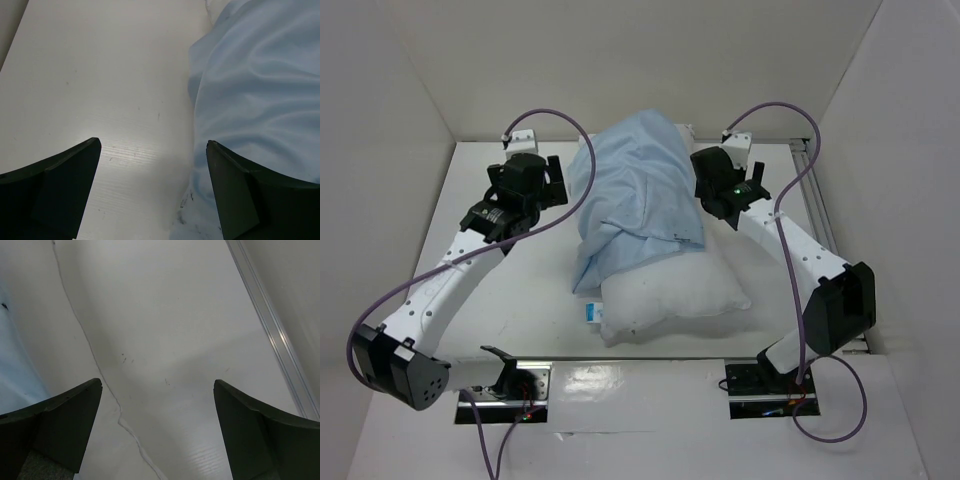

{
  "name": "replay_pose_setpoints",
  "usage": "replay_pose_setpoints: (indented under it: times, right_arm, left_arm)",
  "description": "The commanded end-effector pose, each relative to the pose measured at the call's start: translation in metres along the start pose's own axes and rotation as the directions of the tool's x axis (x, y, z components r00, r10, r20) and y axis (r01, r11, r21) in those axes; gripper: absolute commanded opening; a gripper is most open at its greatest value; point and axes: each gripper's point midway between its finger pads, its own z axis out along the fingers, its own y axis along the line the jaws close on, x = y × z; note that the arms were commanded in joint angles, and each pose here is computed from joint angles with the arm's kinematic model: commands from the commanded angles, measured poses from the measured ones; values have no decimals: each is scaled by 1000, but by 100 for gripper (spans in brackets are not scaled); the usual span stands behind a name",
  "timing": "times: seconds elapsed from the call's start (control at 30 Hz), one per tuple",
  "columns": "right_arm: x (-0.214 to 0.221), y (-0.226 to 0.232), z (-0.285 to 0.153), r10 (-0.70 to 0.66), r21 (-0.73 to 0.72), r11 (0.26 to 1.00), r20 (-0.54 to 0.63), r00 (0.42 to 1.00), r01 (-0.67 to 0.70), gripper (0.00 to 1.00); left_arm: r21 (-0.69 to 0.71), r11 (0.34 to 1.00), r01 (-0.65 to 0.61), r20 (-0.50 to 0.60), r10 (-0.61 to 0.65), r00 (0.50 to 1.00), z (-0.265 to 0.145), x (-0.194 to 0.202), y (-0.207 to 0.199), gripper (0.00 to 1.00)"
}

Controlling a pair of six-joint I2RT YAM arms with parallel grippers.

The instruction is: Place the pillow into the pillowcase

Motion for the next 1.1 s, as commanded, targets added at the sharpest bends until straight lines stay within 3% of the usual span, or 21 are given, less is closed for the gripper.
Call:
replay_pose_setpoints:
  times: [0.0,0.5,0.73,0.77,0.87,1.0,1.07]
  right_arm:
    - [-15,-1,-5,45,9,999,11,999,-45,100]
    - [-26,3,-56,70,-252,965,-22,997,-74,100]
    - [-26,26,-102,86,-519,847,-73,994,-112,100]
    - [-23,35,-112,68,-587,802,-88,994,-107,100]
    - [-17,57,-123,41,-685,720,-122,992,-114,100]
    - [-9,86,-122,0,-732,671,-159,987,-118,100]
    - [-17,98,-132,3,-758,644,-137,991,-107,100]
  left_arm:
    - [40,998,45,26,-46,999,-8,-17,-8,100]
    - [276,961,15,-54,0,999,-9,-24,-61,100]
    - [353,936,-9,-125,57,990,9,-7,-87,100]
    - [368,930,-4,-111,48,993,13,-10,-93,100]
    - [414,910,23,-202,67,977,28,15,-102,100]
    - [466,879,101,-310,55,949,29,44,-106,100]
    - [452,884,120,-310,30,950,28,47,-98,100]
